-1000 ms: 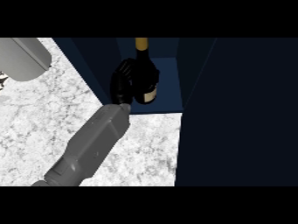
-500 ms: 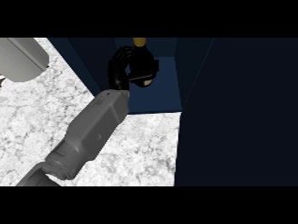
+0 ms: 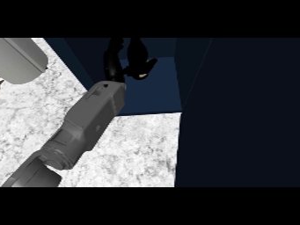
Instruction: Pick up the wine, place it into the cabinet and close the cabinet
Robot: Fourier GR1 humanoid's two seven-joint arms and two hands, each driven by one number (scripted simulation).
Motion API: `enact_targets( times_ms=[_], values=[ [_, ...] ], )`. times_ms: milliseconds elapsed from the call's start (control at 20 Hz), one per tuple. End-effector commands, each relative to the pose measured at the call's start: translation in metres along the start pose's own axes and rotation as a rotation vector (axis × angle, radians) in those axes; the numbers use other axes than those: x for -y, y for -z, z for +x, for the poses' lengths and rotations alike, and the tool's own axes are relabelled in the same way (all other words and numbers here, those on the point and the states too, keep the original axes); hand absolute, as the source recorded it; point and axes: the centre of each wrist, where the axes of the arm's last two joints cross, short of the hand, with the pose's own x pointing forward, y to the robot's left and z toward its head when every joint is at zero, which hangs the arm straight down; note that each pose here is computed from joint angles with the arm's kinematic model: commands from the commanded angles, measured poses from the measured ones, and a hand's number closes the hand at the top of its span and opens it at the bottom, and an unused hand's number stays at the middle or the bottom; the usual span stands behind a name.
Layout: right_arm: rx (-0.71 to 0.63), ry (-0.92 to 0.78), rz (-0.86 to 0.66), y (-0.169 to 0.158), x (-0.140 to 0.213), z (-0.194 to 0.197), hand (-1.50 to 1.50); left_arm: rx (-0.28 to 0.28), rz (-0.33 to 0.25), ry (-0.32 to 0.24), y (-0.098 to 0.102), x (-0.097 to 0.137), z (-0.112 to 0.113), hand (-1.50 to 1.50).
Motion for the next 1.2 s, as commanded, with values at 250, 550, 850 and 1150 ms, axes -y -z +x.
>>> enact_targets(
  times_ms=[250,550,850,1150],
  values=[
    [0.078,0.057,0.050,-0.016,-0.004,0.027,-1.50,0.000,0.037,0.072,0.019,-0.021,0.004,-1.50],
    [0.066,0.070,0.056,-0.020,-0.010,0.024,-1.50,0.025,0.062,0.101,0.015,-0.020,-0.004,-1.50],
    [0.061,0.076,0.038,-0.028,-0.007,0.026,-1.50,0.096,-0.044,0.019,0.018,-0.012,0.012,-1.50],
    [0.055,0.066,0.046,-0.032,-0.006,0.029,-1.50,0.141,-0.125,-0.045,0.016,-0.010,0.014,-1.50]
  ],
)
